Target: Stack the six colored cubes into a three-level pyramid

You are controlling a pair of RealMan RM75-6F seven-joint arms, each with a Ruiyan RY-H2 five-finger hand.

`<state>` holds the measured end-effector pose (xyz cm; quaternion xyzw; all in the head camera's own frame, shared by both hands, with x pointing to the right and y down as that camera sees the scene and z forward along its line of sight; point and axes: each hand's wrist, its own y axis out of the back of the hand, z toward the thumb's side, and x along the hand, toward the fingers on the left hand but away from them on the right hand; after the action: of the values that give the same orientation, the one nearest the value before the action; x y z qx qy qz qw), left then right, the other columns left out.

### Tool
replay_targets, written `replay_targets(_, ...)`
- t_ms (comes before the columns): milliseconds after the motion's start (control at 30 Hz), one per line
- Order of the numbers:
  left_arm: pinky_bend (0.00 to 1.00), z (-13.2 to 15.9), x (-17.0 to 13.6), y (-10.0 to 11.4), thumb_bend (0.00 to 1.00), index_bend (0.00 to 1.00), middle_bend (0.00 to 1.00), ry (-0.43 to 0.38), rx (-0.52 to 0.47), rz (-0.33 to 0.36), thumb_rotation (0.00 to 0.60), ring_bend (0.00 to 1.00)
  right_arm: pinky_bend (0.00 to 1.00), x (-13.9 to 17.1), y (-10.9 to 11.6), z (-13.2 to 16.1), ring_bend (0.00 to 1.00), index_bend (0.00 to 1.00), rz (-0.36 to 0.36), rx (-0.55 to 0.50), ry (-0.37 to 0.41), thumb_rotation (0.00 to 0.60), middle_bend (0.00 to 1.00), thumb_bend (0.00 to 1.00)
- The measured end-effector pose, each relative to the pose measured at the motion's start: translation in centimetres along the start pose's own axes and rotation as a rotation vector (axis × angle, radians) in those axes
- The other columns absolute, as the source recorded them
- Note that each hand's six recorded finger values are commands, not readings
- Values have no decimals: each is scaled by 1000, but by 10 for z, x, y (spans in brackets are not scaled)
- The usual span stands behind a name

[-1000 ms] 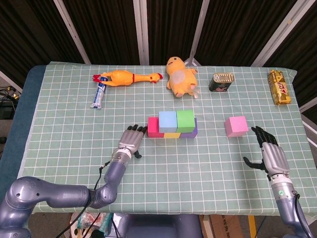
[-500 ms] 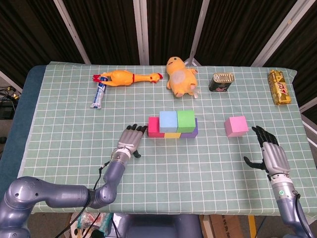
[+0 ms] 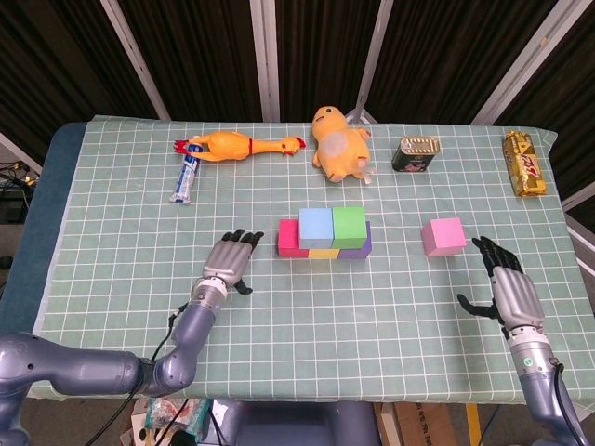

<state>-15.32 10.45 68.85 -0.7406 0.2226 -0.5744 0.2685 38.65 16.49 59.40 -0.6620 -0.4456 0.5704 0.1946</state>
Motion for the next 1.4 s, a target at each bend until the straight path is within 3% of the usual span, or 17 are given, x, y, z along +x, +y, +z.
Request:
replay_targets(267, 96, -27, -45, 34, 164, 10, 89, -26, -69, 121, 600, 47, 0, 1, -2, 2, 0, 0, 5, 6, 4, 600, 0, 309)
replay_targets(800, 77, -110, -157, 99, 105, 0, 39, 41, -180, 467, 600, 28, 0, -17, 11, 9, 0, 0, 2, 47, 20, 600, 0, 308)
replay_targets(1100, 77, -128, -190, 107, 105, 0, 38, 104, -210, 514, 600, 28, 0, -53, 11, 27, 0, 0, 95, 177, 83, 600, 0, 308)
replay_targets(1400, 77, -140, -198, 112, 105, 0, 39, 148, -216, 536, 600, 29, 0, -88, 10, 40, 0, 0, 145, 300, 137, 600, 0, 308)
